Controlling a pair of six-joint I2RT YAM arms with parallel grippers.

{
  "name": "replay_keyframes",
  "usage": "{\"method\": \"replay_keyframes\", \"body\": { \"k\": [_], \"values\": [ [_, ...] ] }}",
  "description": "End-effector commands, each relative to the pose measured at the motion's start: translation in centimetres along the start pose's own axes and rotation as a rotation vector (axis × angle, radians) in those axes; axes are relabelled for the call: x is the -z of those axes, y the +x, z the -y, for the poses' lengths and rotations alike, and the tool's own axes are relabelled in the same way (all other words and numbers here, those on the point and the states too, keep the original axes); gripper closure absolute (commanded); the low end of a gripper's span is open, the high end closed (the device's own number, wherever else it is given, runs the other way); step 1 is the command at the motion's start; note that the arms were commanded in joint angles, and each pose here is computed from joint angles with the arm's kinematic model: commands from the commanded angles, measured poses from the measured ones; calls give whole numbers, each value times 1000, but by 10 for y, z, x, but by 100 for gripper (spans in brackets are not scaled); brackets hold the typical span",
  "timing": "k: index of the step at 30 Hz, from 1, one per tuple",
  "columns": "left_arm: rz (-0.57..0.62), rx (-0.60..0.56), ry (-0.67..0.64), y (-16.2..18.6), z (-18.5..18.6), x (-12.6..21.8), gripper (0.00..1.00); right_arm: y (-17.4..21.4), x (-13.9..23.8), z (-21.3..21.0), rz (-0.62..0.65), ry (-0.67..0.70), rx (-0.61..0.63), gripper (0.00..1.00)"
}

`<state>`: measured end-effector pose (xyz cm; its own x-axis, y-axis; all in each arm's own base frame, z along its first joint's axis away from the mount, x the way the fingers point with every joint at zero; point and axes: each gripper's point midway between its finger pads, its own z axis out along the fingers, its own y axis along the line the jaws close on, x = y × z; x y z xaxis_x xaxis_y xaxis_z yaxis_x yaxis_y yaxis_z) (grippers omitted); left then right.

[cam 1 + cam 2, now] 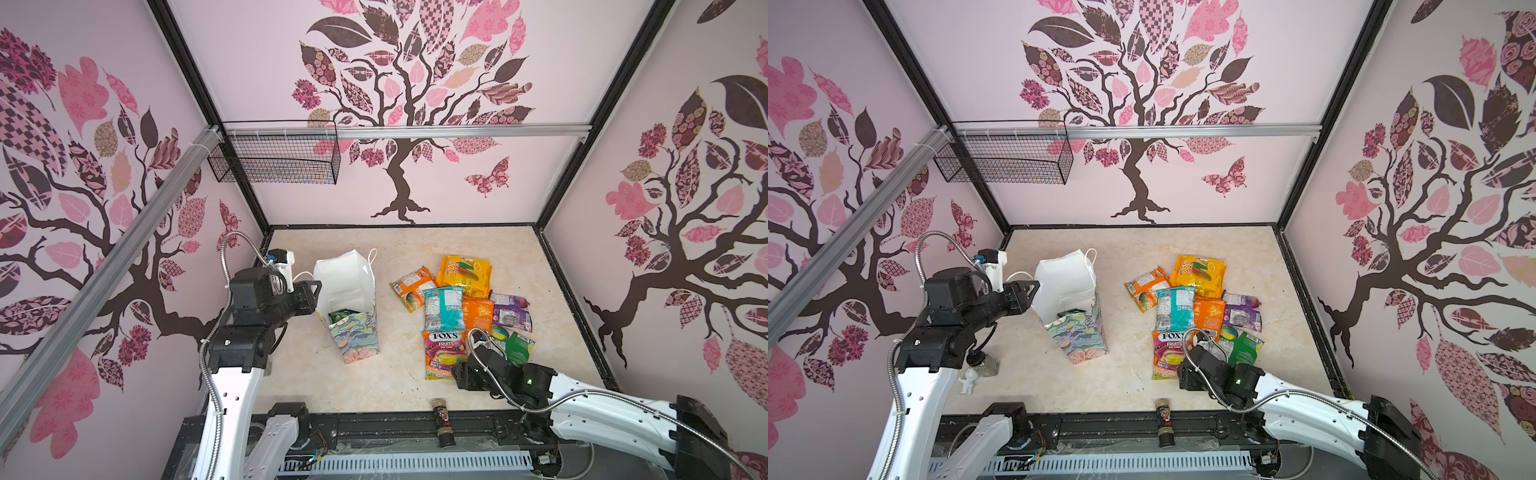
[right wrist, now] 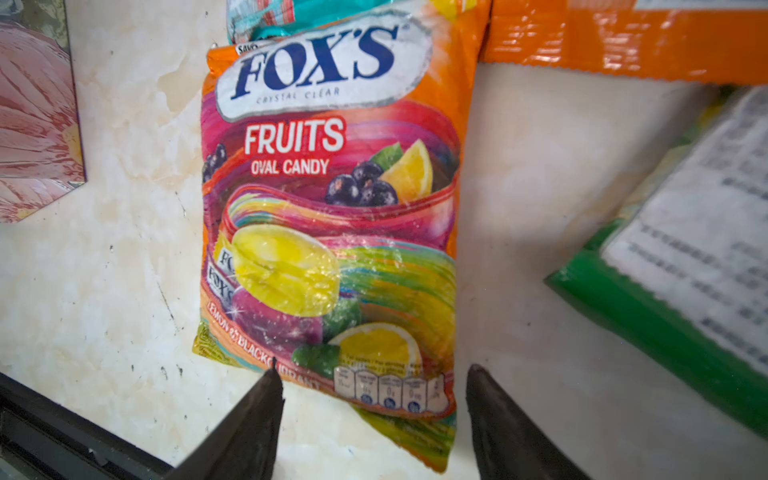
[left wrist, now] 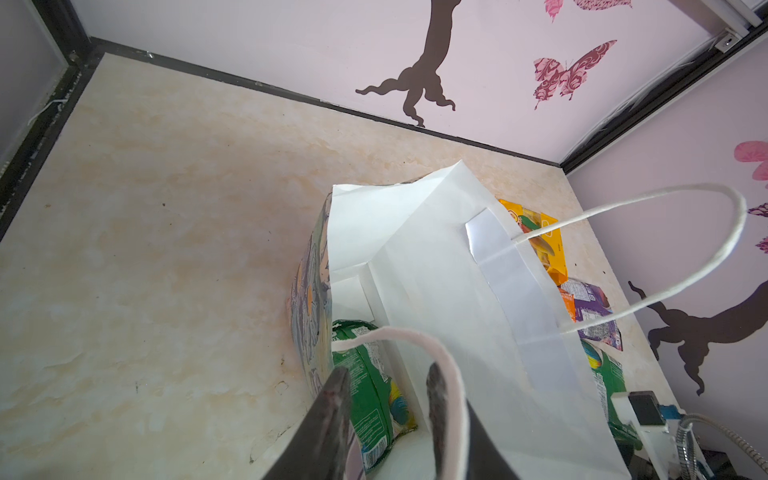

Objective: Place the snacks into the paper bag
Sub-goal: 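Lower the right gripper onto the FOX'S Fruits oval candy packet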

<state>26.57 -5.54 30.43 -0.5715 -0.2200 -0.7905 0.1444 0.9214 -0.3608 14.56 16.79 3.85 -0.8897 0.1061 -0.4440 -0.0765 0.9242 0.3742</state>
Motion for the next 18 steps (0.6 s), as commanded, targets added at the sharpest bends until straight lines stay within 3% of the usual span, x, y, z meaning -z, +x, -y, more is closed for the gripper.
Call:
{"method": "replay_keyframes", "body": {
  "k": [1, 11, 18],
  "values": [
    [9, -8, 16, -3, 4, 0, 65, 1, -2, 3, 1, 9, 10, 28],
    [0, -1, 21, -1, 3, -3, 67, 14, -12, 14, -49, 53, 22, 30],
    [2, -4, 23, -1, 4, -1, 69, 7, -12, 12, -13, 42, 29, 42]
  ]
}}
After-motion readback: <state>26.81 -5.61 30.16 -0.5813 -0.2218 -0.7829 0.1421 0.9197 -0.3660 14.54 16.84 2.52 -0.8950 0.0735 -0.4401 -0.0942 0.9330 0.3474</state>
